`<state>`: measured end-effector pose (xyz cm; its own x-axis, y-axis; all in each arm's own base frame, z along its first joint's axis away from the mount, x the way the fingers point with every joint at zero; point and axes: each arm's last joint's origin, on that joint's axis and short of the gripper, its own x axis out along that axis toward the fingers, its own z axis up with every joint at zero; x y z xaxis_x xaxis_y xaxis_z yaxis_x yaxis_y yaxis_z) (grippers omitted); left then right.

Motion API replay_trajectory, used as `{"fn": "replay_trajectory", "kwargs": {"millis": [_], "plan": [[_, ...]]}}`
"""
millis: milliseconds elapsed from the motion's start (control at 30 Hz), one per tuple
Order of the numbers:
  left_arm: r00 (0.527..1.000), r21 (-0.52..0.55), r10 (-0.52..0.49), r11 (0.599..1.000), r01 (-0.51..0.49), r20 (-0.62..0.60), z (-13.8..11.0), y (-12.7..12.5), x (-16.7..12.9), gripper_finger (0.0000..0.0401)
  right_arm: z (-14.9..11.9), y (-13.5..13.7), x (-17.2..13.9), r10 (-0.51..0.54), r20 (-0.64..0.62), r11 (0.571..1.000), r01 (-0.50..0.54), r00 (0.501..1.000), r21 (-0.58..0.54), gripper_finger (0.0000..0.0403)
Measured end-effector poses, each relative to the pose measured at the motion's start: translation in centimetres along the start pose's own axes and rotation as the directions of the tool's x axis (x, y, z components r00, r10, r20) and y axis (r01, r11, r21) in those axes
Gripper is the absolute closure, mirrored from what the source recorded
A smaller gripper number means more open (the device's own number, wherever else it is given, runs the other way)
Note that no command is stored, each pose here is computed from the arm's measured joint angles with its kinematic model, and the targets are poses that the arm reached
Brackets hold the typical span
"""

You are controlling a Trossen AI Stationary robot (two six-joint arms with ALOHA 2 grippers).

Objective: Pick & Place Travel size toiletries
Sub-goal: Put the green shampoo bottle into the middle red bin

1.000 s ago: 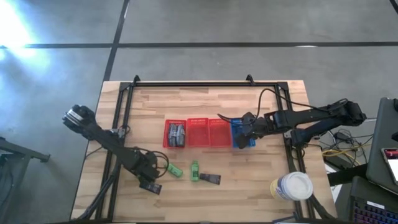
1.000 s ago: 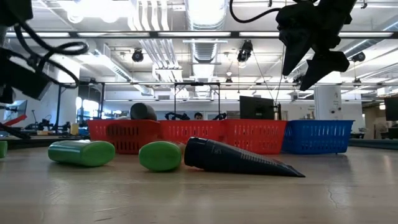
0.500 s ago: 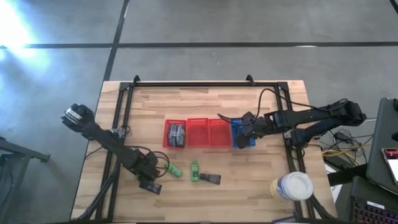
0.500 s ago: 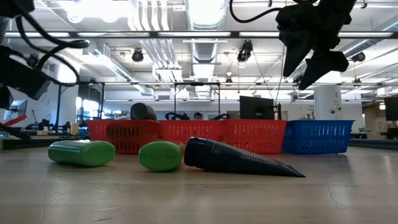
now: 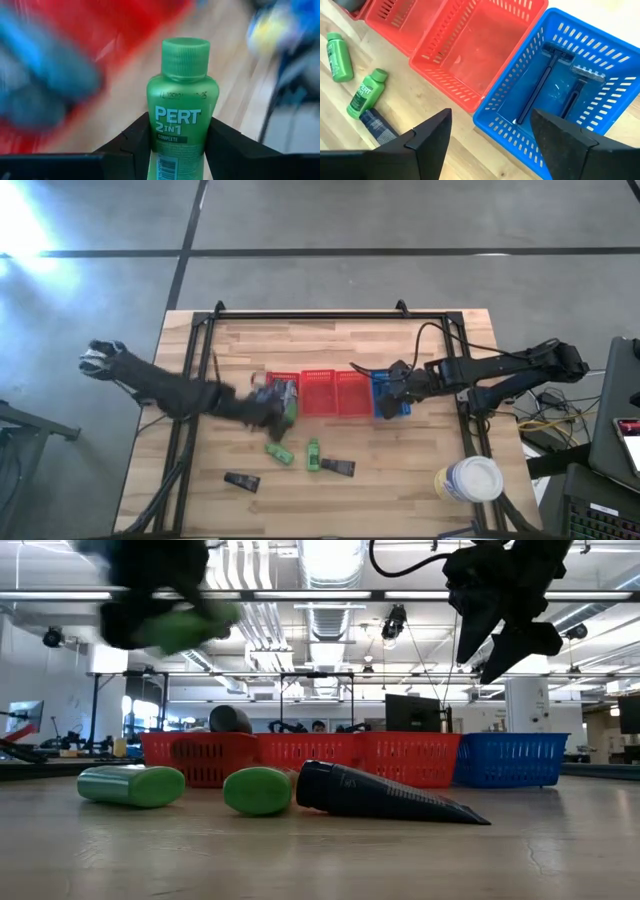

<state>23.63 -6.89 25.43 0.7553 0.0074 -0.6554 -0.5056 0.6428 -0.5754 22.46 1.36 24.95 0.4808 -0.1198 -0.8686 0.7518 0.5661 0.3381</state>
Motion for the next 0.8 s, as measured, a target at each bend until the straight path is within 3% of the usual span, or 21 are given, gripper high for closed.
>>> {"fn": "replay_trajectory", "kwargs": {"millis": [133,267,600,800], "plan": [[0.983,-0.117,-0.081,0.988,0.101,0.167,5.7,1.6,1.3,0.0248,0.0,0.0,-0.1,0.007,-0.004,1.0,-0.007,1.0,0.016,0.0136],[0.978,-0.203,-0.094,0.97,0.132,0.184,9.4,3.9,3.3,0.0249,-0.1,-0.1,-0.6,0.012,0.004,0.998,-0.012,1.0,0.061,0.0125],[0.998,-0.294,0.0,0.956,0.018,0.063,10.7,4.6,9.3,0.0242,-0.1,-1.3,-3.1,0.018,0.1,0.993,-0.03,0.995,0.117,0.0098],[0.996,-0.317,0.088,0.944,-0.092,-0.025,10.4,5.1,10.5,0.0216,-0.3,-2.1,-4.4,0.021,0.12,0.991,-0.036,0.993,0.126,0.0087]]}}
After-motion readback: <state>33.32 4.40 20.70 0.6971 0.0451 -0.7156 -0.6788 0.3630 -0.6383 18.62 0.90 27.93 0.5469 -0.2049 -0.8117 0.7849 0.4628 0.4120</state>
